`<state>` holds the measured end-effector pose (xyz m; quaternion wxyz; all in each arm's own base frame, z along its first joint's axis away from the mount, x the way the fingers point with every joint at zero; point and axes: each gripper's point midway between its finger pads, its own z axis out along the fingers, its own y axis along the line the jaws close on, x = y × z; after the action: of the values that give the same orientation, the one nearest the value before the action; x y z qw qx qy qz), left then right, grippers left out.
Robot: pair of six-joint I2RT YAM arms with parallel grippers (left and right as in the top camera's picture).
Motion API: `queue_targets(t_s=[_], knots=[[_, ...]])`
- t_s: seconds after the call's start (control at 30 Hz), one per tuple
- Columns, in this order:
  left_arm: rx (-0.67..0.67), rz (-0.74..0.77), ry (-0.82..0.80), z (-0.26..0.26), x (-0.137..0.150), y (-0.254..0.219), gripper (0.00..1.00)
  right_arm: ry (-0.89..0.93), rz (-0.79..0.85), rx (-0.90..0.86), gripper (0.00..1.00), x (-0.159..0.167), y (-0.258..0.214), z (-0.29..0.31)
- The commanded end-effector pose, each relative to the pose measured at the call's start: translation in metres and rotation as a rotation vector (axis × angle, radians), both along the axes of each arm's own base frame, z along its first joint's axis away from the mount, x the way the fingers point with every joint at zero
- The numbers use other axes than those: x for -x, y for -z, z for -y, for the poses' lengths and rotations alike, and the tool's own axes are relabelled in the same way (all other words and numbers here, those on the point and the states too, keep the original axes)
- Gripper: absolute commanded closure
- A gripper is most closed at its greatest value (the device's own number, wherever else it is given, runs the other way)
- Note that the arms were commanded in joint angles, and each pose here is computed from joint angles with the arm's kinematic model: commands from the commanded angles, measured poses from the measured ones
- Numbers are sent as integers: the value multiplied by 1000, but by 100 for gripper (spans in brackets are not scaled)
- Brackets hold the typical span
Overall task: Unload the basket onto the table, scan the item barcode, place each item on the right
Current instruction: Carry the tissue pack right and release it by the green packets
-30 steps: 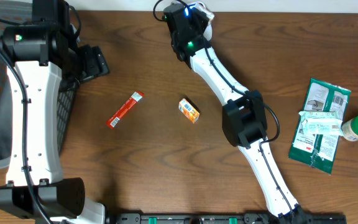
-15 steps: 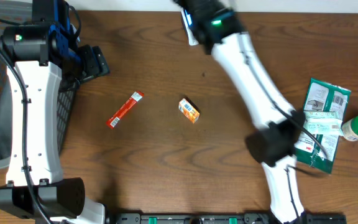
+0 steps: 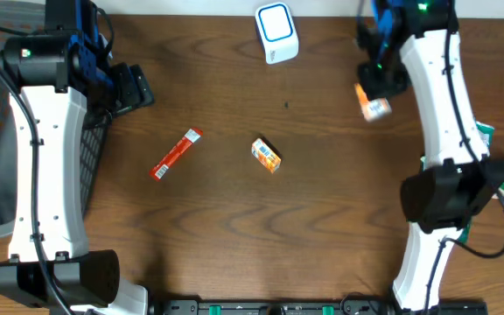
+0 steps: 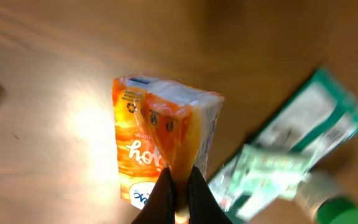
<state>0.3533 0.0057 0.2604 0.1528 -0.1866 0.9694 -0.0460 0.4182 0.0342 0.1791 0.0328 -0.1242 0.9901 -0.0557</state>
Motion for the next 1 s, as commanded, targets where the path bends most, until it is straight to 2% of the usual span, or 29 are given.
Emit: queue_targets(t_s=[0.0, 0.23, 0.5, 0.6, 0.63, 0.7, 0.73, 0.8, 0.83, 0.97], knots=[[-6, -1, 11, 0, 3, -1, 14, 152, -113, -19, 99, 18, 27, 36], [-6, -1, 11, 0, 3, -1, 13, 413, -230, -24, 99, 48, 72, 112], [-6, -1, 11, 0, 3, -1, 14, 584, -287, -37, 97, 78, 112, 162], [-6, -1, 11, 0, 3, -1, 14, 650, -270, -13, 80, 81, 115, 179], [-6, -1, 11, 0, 3, -1, 13, 662, -262, -16, 68, 81, 115, 183], [-6, -1, 11, 0, 3, -1, 14, 682, -254, -23, 33, 81, 116, 188], [-6, -1, 11, 0, 3, -1, 14, 688, -250, -37, 19, 80, 116, 187], [-6, -1, 11, 0, 3, -1, 14, 685, -246, -39, 11, 79, 116, 186], [-6, -1, 11, 0, 3, -1, 13, 684, -244, -38, 1, 78, 116, 186], [-6, -1, 11, 0, 3, -1, 14, 685, -234, -38, 1, 76, 117, 187]])
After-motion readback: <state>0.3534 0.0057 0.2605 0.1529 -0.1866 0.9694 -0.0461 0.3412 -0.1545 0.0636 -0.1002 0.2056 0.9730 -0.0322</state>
